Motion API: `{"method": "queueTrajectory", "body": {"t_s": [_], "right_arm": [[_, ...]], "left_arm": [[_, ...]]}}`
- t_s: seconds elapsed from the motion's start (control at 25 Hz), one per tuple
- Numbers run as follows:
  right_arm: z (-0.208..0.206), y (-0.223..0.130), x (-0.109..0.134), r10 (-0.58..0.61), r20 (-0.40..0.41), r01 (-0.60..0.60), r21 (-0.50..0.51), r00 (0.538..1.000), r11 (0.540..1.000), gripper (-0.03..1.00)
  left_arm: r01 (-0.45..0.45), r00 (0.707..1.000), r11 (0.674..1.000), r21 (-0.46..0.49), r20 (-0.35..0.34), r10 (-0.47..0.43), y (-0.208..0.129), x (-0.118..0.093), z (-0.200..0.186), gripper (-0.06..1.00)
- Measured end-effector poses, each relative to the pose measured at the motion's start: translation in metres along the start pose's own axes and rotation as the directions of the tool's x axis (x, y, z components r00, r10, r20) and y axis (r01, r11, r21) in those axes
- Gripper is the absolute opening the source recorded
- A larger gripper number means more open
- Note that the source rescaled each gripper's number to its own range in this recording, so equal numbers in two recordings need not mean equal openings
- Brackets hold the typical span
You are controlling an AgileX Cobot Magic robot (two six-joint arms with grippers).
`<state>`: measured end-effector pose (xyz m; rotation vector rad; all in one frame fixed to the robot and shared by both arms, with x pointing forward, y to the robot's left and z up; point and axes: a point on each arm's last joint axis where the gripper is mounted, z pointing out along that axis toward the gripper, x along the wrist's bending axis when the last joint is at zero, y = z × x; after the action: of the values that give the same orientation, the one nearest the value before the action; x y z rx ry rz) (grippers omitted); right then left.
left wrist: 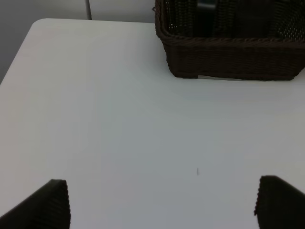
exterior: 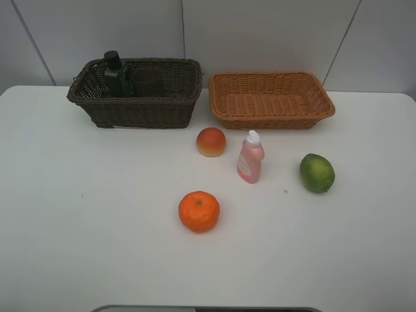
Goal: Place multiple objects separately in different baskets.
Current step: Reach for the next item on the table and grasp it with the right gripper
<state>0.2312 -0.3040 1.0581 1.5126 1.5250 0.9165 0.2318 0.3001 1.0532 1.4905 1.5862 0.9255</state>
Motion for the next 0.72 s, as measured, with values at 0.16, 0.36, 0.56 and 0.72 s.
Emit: {"method": "queueTrajectory", "body": {"t_s": [0.16, 0.36, 0.56, 0.72], "right_arm": [[0.0015, 0.0008, 0.0001, -0.001, 0.0, 0.001, 0.011, 1.0, 1.0, 0.86], [0.0015, 0.0009, 0.0001, 0.0, 0.0, 0.0, 0.01, 1.0, 1.0, 0.86], [0.0015, 0.0009, 0.0001, 0.002, 0.0, -0.002, 0.01, 1.0, 1.0, 0.86], [0.0015, 0.0009, 0.0001, 0.003, 0.0, -0.003, 0.01, 1.0, 1.0, 0.86]], "left_arm": [[0.0, 1.0, 1.0, 0.0, 0.0, 0.0, 0.0, 0.0, 0.0, 1.0], [0.0, 1.0, 1.0, 0.0, 0.0, 0.0, 0.0, 0.0, 0.0, 1.0], [0.0, 1.0, 1.0, 0.0, 0.0, 0.0, 0.0, 0.0, 0.0, 1.0], [0.0, 1.0, 1.0, 0.0, 0.0, 0.0, 0.0, 0.0, 0.0, 1.0]]}}
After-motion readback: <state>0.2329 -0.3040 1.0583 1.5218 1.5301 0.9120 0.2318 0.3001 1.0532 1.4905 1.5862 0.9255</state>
